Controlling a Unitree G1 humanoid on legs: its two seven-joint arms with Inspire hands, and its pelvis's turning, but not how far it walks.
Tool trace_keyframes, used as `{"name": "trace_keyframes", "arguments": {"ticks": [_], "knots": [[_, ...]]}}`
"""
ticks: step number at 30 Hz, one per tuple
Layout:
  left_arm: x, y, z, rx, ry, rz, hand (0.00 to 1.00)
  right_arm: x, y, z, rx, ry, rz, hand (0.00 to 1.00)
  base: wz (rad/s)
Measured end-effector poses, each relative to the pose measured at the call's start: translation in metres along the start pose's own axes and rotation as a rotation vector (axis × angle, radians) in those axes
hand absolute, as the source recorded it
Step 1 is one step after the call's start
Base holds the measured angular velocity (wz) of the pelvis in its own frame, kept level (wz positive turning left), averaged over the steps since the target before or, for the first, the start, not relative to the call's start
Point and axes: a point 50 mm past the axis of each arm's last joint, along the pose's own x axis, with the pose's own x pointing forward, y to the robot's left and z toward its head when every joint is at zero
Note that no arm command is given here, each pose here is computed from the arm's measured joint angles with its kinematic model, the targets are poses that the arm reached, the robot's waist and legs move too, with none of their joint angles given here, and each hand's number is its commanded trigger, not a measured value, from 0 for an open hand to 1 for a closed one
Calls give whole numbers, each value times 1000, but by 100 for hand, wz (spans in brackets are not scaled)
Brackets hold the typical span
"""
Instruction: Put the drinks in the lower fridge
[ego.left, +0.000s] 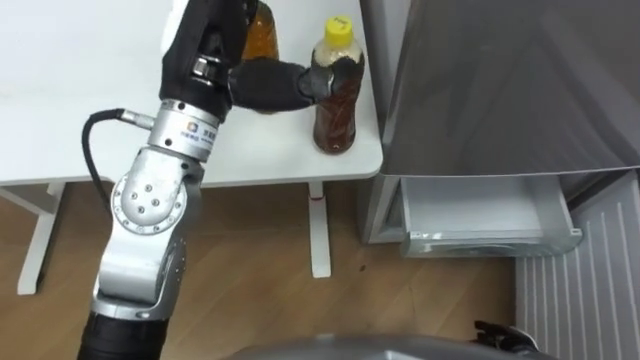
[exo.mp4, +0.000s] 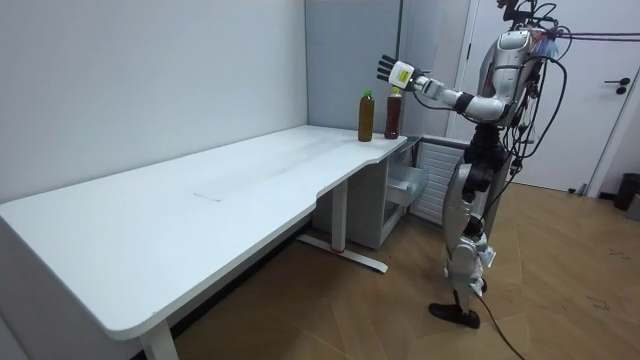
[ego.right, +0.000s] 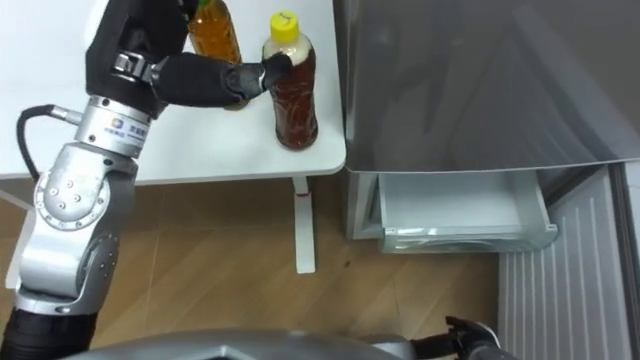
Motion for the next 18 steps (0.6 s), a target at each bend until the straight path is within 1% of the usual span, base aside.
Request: {"name": "trace_keyframes", "arguments": {"ticks": [13, 16, 18], "knots": [[3, -4, -1, -1, 19, -77, 0, 1, 1, 4, -6, -1, -7, 0, -3], [2, -4, -7, -8, 53, -94, 0, 1, 2, 4, -31, 7, -1, 0, 0], [1, -4, -17, -16, 107, -104, 0, 1, 3, 6, -45, 9, 9, 0, 0]]}}
